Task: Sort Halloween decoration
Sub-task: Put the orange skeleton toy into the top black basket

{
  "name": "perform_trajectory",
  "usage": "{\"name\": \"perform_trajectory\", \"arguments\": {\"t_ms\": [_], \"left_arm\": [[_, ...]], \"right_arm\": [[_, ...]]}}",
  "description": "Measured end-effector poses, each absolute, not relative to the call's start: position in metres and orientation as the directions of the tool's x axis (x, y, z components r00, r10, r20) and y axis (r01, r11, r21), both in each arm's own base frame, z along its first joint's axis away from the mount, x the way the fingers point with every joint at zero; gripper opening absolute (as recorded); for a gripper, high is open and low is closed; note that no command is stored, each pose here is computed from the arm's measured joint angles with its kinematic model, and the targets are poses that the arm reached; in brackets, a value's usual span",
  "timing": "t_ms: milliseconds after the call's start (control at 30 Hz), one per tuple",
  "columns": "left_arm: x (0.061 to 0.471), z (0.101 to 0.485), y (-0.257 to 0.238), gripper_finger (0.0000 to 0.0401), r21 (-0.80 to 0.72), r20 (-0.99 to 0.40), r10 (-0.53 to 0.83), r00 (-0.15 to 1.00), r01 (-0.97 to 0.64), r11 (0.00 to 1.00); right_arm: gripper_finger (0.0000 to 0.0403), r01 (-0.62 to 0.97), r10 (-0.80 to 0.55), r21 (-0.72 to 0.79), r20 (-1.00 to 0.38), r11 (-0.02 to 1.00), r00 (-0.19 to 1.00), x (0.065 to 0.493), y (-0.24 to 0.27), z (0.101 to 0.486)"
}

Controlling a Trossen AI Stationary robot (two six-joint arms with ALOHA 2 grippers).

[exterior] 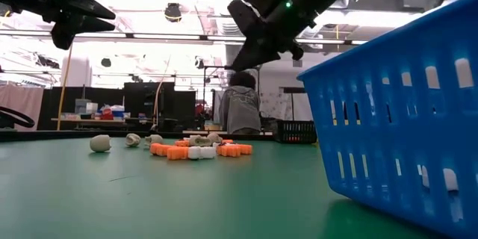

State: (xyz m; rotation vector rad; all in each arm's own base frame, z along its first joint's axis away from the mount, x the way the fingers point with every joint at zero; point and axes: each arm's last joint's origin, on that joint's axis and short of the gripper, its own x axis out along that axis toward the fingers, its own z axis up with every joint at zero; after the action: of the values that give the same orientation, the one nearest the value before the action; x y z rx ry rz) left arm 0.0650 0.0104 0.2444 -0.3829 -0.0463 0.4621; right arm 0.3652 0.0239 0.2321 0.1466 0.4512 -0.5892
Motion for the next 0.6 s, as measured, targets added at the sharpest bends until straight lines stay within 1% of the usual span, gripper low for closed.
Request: {"name": "perform_trajectory", "arguments": {"t_ms": [100, 167, 267, 300, 367, 433, 500, 600], "left_arm": [[0.065, 0.244, 0.011, 0.0121, -0.366, -0.048, 0.461, 0.886, -0.445, 0.817], [0.065, 0.243, 0.011, 0.0121, -0.361, -0.052, 0.472, 0.88, -0.457, 0.813], [0.064, 0.243, 0.011, 0.0121, -0.359, -0.056, 0.476, 0.877, -0.463, 0.811], [0.064, 0.243, 0.011, 0.0121, -0.357, -0.059, 0.476, 0.877, -0.464, 0.811], [0.065, 0.242, 0.011, 0.0121, -0.356, -0.06, 0.476, 0.877, -0.464, 0.811], [0.065, 0.242, 0.011, 0.0121, -0.355, -0.064, 0.478, 0.876, -0.467, 0.81], [0.065, 0.242, 0.011, 0.0121, -0.353, -0.068, 0.475, 0.877, -0.467, 0.811], [0.065, 0.242, 0.011, 0.0121, -0.357, -0.071, 0.471, 0.879, -0.464, 0.811]], "right_arm": [[0.0023, 0.546, -0.497, -0.02, -0.446, 0.837, 0.744, 0.366, 0.023, 0.233], [0.0046, 0.541, -0.495, -0.029, -0.447, 0.84, 0.745, 0.367, 0.023, 0.232], [0.0088, 0.552, -0.495, -0.013, -0.462, 0.834, 0.736, 0.376, 0.023, 0.214], [0.0102, 0.557, -0.496, -0.02, -0.481, 0.831, 0.723, 0.378, 0.023, 0.204], [0.0129, 0.58, -0.512, -0.005, -0.477, 0.815, 0.714, 0.387, 0.022, 0.187], [0.0151, 0.611, -0.554, -0.04, -0.474, 0.79, 0.685, 0.392, 0.021, 0.169], [0.0164, 0.637, -0.585, -0.054, -0.459, 0.769, 0.668, 0.398, 0.021, 0.153], [0.0171, 0.656, -0.608, -0.077, -0.468, 0.751, 0.641, 0.402, 0.021, 0.128]]}}
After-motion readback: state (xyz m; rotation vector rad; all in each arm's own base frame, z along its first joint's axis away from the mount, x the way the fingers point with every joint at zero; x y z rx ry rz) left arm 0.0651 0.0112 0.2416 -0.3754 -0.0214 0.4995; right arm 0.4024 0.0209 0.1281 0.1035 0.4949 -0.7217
